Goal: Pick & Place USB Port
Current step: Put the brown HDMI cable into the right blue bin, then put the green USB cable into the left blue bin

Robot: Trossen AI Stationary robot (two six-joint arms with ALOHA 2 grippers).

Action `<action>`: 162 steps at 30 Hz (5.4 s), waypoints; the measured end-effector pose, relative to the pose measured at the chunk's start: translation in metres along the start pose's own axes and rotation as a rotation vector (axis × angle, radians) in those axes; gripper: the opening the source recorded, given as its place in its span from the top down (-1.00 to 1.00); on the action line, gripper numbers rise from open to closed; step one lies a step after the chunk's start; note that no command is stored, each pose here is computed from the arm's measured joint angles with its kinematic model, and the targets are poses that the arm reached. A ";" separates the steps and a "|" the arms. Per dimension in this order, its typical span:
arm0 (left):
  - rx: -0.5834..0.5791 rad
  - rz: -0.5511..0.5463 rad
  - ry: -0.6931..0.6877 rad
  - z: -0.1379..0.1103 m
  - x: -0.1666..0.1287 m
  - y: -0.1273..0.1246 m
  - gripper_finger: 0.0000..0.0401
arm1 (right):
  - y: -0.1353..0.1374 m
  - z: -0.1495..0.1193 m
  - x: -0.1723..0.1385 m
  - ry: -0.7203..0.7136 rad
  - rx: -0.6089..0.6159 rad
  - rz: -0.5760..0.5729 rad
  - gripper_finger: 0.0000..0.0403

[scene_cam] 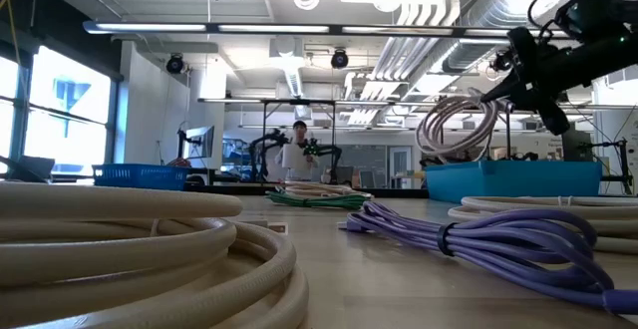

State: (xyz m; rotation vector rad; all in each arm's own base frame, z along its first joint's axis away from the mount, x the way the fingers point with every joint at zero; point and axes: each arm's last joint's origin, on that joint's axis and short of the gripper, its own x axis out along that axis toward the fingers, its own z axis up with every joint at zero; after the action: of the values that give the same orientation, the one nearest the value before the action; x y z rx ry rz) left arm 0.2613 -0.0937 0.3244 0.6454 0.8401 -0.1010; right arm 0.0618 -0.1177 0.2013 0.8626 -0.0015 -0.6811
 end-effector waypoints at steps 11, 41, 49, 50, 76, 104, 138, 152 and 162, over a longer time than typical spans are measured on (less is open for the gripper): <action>0.000 -0.009 -0.002 0.000 0.000 0.000 0.19 | -0.023 -0.023 0.010 0.044 0.113 0.018 0.75; 0.001 -0.010 0.001 0.000 0.000 0.000 0.19 | -0.030 -0.023 0.009 -0.059 0.202 -0.162 0.32; 0.004 -0.013 0.007 -0.001 0.000 -0.001 0.19 | -0.030 -0.022 0.009 -0.055 0.189 -0.158 0.34; 0.004 -0.016 0.007 -0.001 0.000 -0.001 0.19 | -0.030 -0.022 0.009 -0.055 0.184 -0.159 0.34; -0.011 -0.047 0.016 -0.003 0.000 -0.002 0.19 | -0.037 -0.008 -0.007 -0.016 0.177 -0.188 0.34; -0.009 -0.020 0.018 -0.002 0.000 -0.001 0.19 | 0.030 0.013 -0.045 0.170 -0.158 -0.417 0.34; 0.000 0.032 0.050 -0.004 0.000 0.000 0.19 | 0.083 -0.028 -0.080 0.147 -0.486 0.735 0.34; 0.001 0.032 0.054 -0.004 0.000 0.000 0.19 | 0.118 -0.009 -0.094 -0.089 -0.537 1.108 0.34; 0.002 0.033 0.056 -0.005 0.000 0.000 0.19 | 0.156 -0.017 -0.053 -0.022 -0.553 1.324 0.34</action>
State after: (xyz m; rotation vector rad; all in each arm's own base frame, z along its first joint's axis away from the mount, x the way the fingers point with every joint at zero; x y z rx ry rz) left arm 0.2581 -0.0911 0.3222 0.6666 0.8833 -0.0540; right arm 0.1106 -0.0056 0.3126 0.1814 -0.3580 0.5486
